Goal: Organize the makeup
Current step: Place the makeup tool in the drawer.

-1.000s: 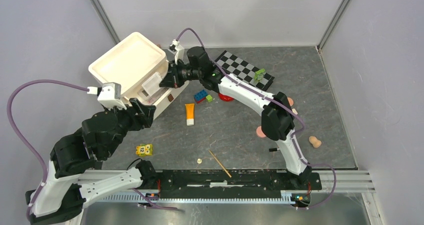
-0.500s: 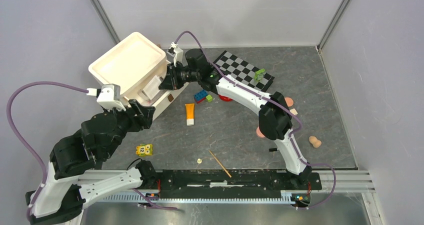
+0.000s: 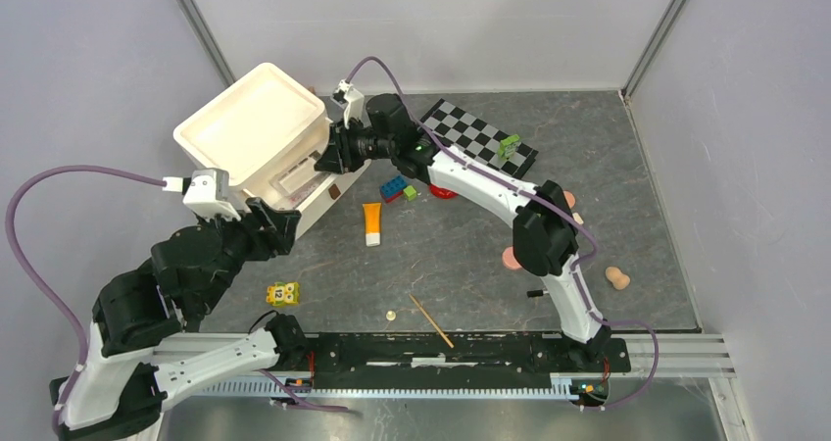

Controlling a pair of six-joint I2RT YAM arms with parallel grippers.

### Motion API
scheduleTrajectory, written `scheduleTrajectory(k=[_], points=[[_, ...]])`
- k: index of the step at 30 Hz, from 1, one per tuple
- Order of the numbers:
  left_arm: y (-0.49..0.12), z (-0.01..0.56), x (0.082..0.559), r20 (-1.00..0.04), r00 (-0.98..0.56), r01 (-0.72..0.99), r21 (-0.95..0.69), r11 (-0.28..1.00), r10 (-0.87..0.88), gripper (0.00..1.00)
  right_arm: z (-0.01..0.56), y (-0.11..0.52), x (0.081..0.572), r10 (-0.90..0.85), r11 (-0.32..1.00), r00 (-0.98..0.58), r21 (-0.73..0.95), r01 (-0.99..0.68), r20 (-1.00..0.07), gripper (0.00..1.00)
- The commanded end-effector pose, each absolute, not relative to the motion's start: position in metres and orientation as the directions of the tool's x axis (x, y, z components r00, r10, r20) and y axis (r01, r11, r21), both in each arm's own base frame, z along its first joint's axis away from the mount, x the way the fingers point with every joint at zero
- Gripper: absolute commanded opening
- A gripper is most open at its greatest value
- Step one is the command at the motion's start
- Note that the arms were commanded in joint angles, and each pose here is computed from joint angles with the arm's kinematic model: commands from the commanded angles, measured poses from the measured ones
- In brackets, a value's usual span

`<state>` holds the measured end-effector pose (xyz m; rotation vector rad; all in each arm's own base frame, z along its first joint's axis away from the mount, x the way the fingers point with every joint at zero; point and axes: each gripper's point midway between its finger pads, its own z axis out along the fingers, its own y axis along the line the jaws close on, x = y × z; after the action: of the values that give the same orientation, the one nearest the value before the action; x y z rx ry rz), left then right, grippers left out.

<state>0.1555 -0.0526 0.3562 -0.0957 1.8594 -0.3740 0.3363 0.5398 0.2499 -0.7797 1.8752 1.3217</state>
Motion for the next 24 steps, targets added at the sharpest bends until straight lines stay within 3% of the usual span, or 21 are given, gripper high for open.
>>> scheduleTrajectory(k=[1,13,24], points=[[-0.051,0.357,0.157,-0.918,-0.306,0.116,-0.3,0.947,-0.254,0.76,0.31,0.521,0.338,-0.01,0.324,-0.455,0.428,-0.844,-0.89,0.31],[-0.087,0.33,0.169,-0.902,-0.392,0.142,-0.255,0.957,-0.182,0.8,0.332,0.46,0.335,-0.013,0.478,-0.344,0.296,-0.827,-0.939,0.31],[-0.132,0.304,0.204,-0.873,-0.485,0.115,-0.127,0.985,-0.056,0.83,0.275,0.394,0.314,-0.115,0.624,-0.362,0.216,-0.751,-0.925,0.36]])
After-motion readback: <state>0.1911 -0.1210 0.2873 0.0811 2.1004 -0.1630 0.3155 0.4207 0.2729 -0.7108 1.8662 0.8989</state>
